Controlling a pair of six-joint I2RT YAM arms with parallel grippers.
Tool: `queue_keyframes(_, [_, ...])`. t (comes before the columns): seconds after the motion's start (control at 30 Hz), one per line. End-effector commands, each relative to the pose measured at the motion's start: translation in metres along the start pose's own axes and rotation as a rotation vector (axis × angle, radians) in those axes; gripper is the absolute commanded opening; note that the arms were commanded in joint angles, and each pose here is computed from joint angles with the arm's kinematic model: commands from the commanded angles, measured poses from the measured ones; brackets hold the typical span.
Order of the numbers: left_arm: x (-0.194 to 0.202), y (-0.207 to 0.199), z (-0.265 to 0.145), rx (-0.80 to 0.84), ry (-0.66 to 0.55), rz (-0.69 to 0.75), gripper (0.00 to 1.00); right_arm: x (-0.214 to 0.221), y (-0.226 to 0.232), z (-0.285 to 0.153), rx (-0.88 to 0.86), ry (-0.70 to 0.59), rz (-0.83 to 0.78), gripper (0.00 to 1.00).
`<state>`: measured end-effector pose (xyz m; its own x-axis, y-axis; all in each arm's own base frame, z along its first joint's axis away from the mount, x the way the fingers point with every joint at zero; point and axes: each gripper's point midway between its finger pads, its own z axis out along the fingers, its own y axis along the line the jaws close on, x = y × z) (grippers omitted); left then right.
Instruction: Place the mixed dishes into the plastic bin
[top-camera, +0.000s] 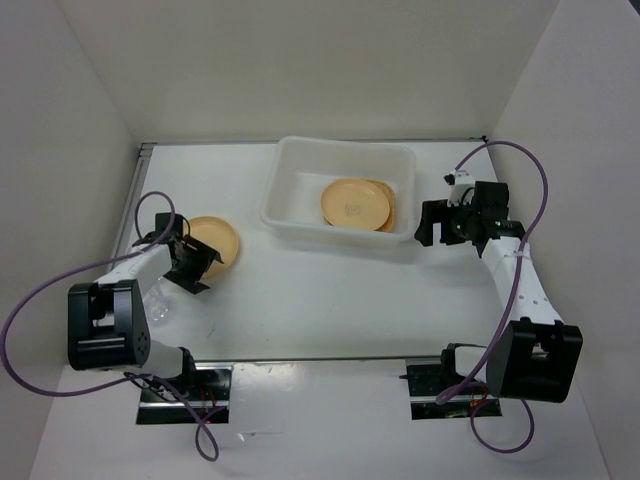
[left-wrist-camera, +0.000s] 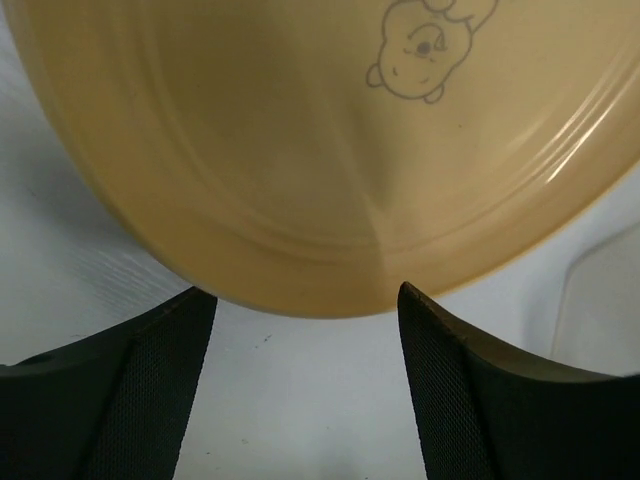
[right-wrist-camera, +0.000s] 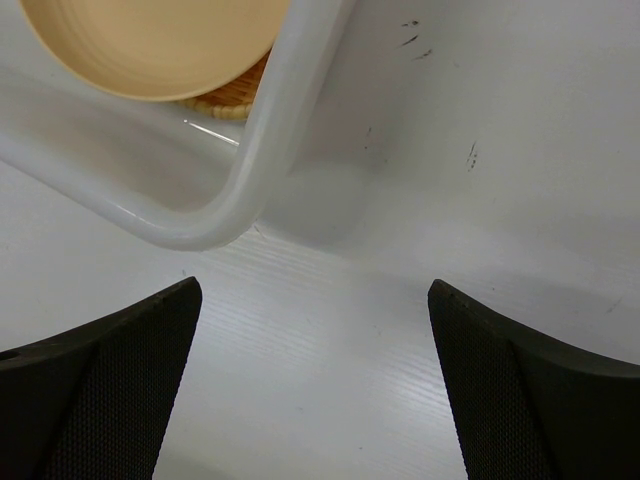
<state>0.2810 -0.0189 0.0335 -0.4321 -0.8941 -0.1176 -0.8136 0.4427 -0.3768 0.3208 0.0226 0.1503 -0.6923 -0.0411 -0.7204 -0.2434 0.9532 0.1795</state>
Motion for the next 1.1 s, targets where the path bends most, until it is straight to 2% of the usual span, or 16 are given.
queue_keyframes(0.0, [-0.018, -0.022, 0.0, 0.04, -0.036, -0.004, 0.79, -0.009, 0.004, -0.003, -0.011, -0.042, -0.008, 0.98])
queue_keyframes(0.17, [-0.017, -0.023, 0.013, 0.009, -0.012, 0.011, 0.78, -0.013, 0.001, -0.005, -0.004, -0.052, -0.006, 0.98])
queue_keyframes(0.3, [-0.019, -0.027, 0.019, 0.009, -0.001, 0.011, 0.43, -0.014, 0.002, -0.007, -0.002, -0.061, -0.009, 0.98])
queue_keyframes(0.43, [-0.015, -0.019, 0.028, -0.024, 0.021, 0.015, 0.37, -0.015, -0.001, -0.008, 0.004, -0.062, -0.003, 0.98])
queue_keyframes(0.53, [-0.011, -0.02, 0.03, -0.026, 0.037, 0.022, 0.28, -0.014, -0.004, -0.009, 0.011, -0.064, 0.003, 0.98])
queue_keyframes(0.57, [-0.011, -0.02, 0.03, -0.026, 0.037, 0.022, 0.2, -0.014, -0.004, -0.009, 0.011, -0.064, 0.003, 0.98])
queue_keyframes(0.73, [-0.009, -0.026, 0.02, -0.009, 0.031, 0.034, 0.0, -0.012, -0.003, -0.01, 0.011, -0.064, 0.003, 0.98])
queue_keyframes(0.87, [-0.024, -0.035, -0.002, -0.002, -0.047, 0.026, 0.0, -0.011, -0.004, -0.008, 0.011, -0.064, 0.003, 0.98])
queue_keyframes(0.93, [-0.031, -0.029, -0.014, -0.047, -0.088, 0.001, 0.0, -0.011, -0.004, -0.008, 0.011, -0.064, 0.003, 0.98])
queue_keyframes(1.07, [-0.048, -0.052, -0.057, 0.037, -0.193, -0.053, 0.0, -0.011, -0.004, -0.008, 0.011, -0.064, 0.003, 0.98])
